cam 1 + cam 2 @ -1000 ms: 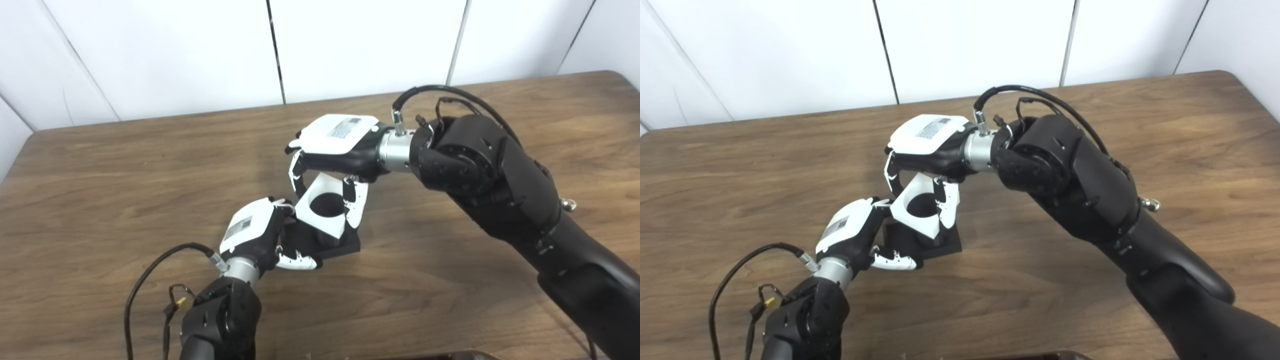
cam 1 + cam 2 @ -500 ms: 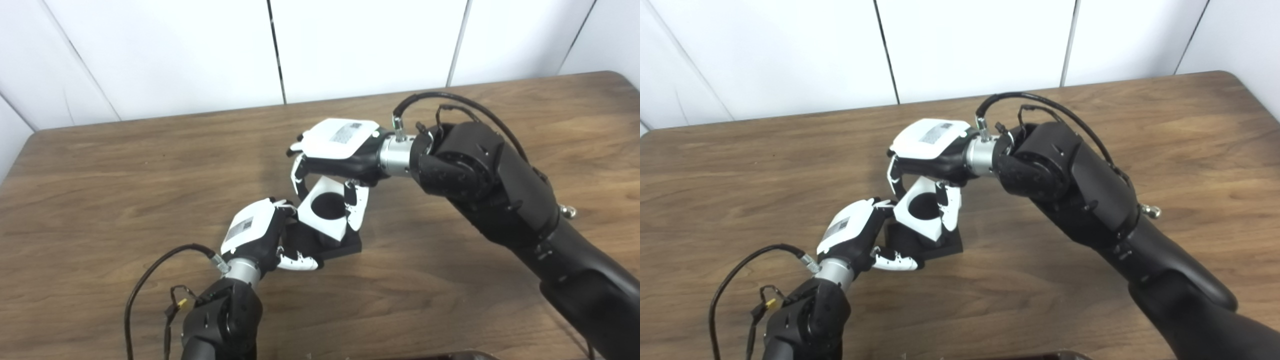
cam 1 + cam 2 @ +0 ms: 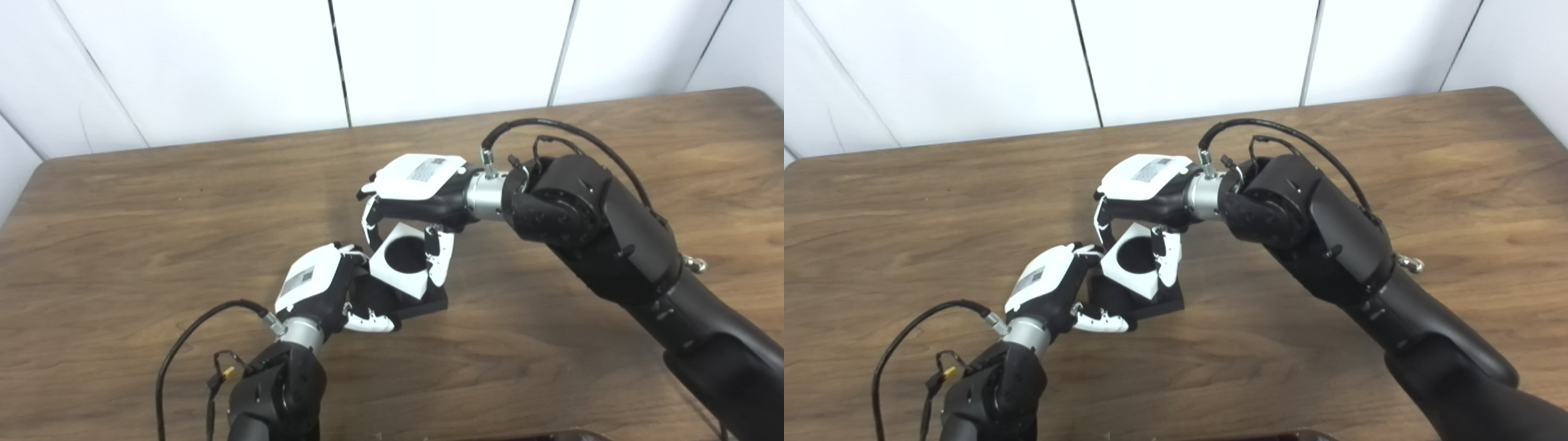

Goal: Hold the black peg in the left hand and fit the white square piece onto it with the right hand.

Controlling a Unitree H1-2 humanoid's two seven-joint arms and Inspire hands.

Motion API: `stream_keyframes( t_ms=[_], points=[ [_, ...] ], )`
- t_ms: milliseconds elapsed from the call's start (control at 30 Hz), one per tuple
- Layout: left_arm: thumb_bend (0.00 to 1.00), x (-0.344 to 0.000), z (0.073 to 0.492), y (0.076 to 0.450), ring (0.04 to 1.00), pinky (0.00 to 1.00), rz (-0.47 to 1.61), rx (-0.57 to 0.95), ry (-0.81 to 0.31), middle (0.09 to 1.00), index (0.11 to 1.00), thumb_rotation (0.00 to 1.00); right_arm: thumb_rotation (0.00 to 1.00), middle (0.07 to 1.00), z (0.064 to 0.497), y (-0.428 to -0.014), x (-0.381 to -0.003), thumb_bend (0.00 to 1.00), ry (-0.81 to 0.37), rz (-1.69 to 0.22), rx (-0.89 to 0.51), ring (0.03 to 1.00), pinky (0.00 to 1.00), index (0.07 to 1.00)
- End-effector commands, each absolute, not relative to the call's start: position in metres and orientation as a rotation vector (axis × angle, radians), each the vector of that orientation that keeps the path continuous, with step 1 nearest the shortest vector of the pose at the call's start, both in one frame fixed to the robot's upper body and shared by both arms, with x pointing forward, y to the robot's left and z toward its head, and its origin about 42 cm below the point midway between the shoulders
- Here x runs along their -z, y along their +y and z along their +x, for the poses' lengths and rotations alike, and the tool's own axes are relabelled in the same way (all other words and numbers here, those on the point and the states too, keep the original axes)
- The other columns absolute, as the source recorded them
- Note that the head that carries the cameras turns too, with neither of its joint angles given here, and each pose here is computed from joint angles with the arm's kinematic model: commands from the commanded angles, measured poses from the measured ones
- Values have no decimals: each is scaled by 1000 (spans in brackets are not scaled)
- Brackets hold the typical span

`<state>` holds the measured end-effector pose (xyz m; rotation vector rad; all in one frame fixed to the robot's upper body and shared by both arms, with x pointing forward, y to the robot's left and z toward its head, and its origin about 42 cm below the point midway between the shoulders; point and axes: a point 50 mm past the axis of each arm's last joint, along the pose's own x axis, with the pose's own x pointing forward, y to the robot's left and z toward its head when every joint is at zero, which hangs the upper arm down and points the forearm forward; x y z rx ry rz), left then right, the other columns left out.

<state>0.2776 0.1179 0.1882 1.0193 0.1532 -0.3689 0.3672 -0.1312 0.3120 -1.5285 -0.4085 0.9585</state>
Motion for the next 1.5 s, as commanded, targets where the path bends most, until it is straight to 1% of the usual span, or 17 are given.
stream_keyframes(
  t_ms=[0,200,600,867,1100,1133,1167,1200,1267,1300,1333,1433,1467],
  points=[
    [519,-178,272,115,1000,1000,1019,426,202,923,485,57,134,768,374,-132,-337,523,-489,-1556,-880,942,1000,483],
    [519,-178,274,113,1000,1000,1027,431,199,922,486,58,133,766,373,-132,-329,523,-473,-1563,-893,934,1000,483],
    [520,-178,274,113,1000,1000,1033,431,189,909,486,58,135,771,373,-136,-302,524,-429,-1578,-908,930,1000,485],
    [520,-178,274,113,1000,1000,1042,436,184,909,486,58,145,782,372,-137,-295,524,-406,-1595,-911,932,1000,493],
    [520,-178,274,113,1000,1000,1035,436,186,906,486,58,150,788,373,-139,-299,524,-391,-1590,-910,938,1000,493],
    [520,-178,274,112,1000,1000,1037,436,188,904,486,58,185,789,373,-139,-299,720,-389,-1589,-910,938,1000,553],
    [519,-178,274,112,1000,1000,1038,437,190,903,486,58,211,789,373,-139,-300,849,-387,-1588,-911,938,1000,592],
    [519,-178,274,112,1000,1000,1037,436,192,905,486,58,224,790,373,-139,-301,900,-382,-1586,-911,938,1000,608],
    [519,-179,274,112,1000,1000,1031,436,193,906,486,58,234,793,373,-138,-302,967,-374,-1583,-909,939,1000,628],
    [519,-179,274,112,1000,1000,1028,436,192,906,486,58,235,794,373,-138,-302,984,-372,-1583,-908,938,1000,635],
    [519,-179,274,112,1000,1000,1026,435,192,905,486,58,237,796,373,-137,-302,993,-369,-1584,-910,938,1000,641],
    [519,-179,274,112,1000,1000,1030,437,190,901,485,58,292,814,373,-136,-303,1000,-365,-1596,-918,944,1000,710],
    [519,-179,274,112,1000,1000,1031,438,190,901,485,58,295,816,373,-136,-303,1000,-364,-1600,-922,945,1000,714]
  ],
)
